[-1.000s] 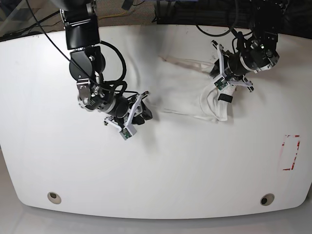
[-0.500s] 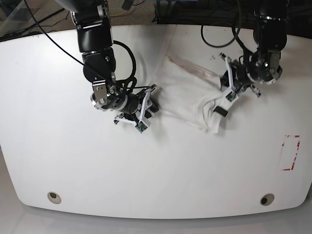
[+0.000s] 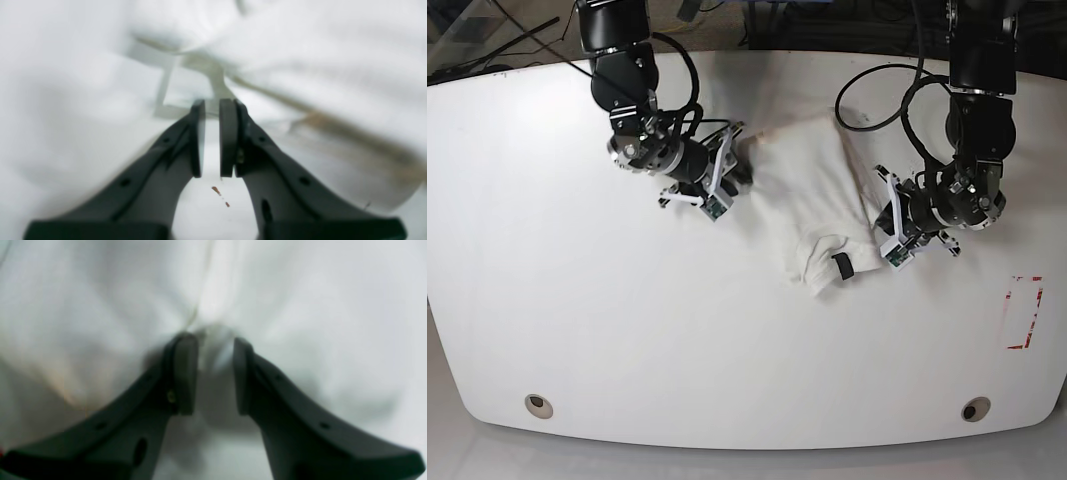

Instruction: Fold the T-shirt properly

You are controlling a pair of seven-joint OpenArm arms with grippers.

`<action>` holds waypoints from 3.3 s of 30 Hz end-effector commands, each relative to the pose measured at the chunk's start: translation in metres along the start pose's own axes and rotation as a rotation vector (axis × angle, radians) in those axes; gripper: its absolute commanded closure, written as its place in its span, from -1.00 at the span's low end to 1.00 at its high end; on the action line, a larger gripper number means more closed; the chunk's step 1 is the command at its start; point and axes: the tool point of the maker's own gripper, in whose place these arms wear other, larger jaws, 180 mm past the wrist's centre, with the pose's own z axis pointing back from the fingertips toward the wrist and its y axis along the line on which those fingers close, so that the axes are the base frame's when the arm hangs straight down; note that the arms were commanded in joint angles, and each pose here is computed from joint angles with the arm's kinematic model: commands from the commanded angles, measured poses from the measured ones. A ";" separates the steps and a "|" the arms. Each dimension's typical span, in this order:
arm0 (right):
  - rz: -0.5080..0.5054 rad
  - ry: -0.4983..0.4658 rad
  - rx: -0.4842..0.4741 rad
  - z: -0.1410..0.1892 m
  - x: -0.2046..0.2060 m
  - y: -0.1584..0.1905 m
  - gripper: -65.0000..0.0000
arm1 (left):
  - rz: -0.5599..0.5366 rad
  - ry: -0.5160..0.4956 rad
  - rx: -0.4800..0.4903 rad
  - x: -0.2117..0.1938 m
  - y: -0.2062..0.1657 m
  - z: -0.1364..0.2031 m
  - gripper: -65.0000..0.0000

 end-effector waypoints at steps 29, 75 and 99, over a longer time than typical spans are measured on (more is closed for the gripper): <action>0.103 -0.042 0.069 -0.002 0.050 0.044 0.46 | 0.213 -0.092 -0.056 -0.005 -0.063 -0.007 -0.37; 0.144 -0.106 -0.062 0.036 0.074 0.012 0.47 | 0.211 0.164 0.530 -0.159 0.219 0.196 -0.37; 0.026 -0.510 -0.563 0.102 0.039 -0.134 0.45 | 0.262 -0.584 0.506 -0.017 0.015 0.053 -0.38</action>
